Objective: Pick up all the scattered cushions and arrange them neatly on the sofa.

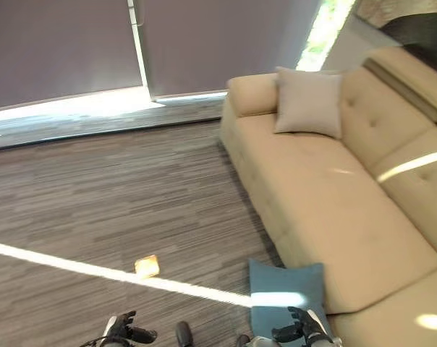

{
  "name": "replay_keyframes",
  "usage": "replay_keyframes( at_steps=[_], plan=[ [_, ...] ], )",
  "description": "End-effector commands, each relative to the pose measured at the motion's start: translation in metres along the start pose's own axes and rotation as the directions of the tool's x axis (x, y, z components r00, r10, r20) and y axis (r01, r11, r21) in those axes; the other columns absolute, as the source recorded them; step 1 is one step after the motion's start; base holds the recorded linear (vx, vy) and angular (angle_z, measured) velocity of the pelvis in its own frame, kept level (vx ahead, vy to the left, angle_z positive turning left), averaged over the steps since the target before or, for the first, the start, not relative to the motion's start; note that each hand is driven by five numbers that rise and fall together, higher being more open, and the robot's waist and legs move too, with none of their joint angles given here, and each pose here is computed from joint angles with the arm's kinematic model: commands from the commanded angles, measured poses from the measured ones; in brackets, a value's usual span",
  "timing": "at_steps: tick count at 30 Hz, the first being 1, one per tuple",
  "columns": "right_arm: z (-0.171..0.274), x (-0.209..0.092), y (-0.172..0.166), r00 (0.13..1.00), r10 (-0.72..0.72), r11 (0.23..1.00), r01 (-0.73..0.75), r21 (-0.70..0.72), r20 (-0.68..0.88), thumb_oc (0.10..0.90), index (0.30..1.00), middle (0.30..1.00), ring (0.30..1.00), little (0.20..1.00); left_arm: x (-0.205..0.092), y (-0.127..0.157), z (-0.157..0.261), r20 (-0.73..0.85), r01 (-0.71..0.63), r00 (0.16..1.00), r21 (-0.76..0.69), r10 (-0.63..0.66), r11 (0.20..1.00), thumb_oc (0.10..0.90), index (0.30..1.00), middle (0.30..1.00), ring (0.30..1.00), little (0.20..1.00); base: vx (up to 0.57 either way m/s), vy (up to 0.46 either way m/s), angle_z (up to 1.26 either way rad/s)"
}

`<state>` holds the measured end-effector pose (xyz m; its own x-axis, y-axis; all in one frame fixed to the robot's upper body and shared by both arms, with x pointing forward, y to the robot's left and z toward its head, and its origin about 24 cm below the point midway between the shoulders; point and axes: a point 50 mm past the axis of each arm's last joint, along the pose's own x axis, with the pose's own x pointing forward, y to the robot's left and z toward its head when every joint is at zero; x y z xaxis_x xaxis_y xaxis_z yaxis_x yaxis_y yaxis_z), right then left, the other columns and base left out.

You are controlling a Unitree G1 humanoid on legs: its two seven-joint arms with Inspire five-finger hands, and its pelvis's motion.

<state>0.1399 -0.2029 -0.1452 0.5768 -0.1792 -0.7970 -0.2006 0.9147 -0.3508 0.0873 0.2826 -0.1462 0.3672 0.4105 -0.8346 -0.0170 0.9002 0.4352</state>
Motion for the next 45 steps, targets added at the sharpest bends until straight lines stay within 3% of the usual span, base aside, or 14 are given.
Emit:
replay_keyframes(
  at_steps=[1, 15, 23, 29, 45],
  plan=[
    [-0.019, -0.002, -0.027, 0.996, -0.07, 0.996, 0.067, -0.059, -0.055, 0.8, 0.9, 0.9, 0.9, 0.9, 0.0, 0.001, 0.003, 0.034, 0.001, 0.999, 0.036, -0.003, 0.999, 0.8, 0.9, 0.9, 0.9, 0.9, 0.11, -0.164, 0.03],
    [-0.026, -0.003, -0.055, 0.985, -0.158, 0.987, 0.155, -0.043, -0.076, 0.8, 0.9, 0.9, 0.9, 0.9, 0.0, -0.021, 0.045, 0.178, 0.065, 0.981, 0.051, -0.073, 0.997, 0.8, 0.9, 0.9, 0.9, 0.9, 0.1, 0.055, -0.62],
    [0.003, 0.005, -0.033, 0.996, -0.088, 0.995, 0.087, -0.055, -0.001, 0.8, 0.9, 0.9, 0.9, 0.9, 0.002, -0.015, 0.032, 0.113, 0.049, 0.992, 0.052, -0.055, 0.997, 0.8, 0.9, 0.9, 0.9, 0.9, 0.08, 0.385, -1.64],
    [0.001, 0.003, -0.035, 0.995, -0.095, 0.993, 0.096, -0.069, 0.017, 0.8, 0.9, 0.9, 0.9, 0.9, -0.001, -0.012, 0.003, 0.027, 0.055, 0.998, 0.048, -0.056, 0.997, 0.8, 0.9, 0.9, 0.9, 0.9, -0.07, 0.066, -1.53],
    [-0.002, 0.004, -0.06, 0.985, -0.174, 0.981, 0.174, -0.085, 0.0, 0.8, 0.9, 0.9, 0.9, 0.9, -0.003, -0.044, 0.03, 0.108, 0.143, 0.983, 0.065, -0.149, 0.988, 0.8, 0.9, 0.9, 0.9, 0.9, 0.03, 0.017, -0.43]
  ],
)
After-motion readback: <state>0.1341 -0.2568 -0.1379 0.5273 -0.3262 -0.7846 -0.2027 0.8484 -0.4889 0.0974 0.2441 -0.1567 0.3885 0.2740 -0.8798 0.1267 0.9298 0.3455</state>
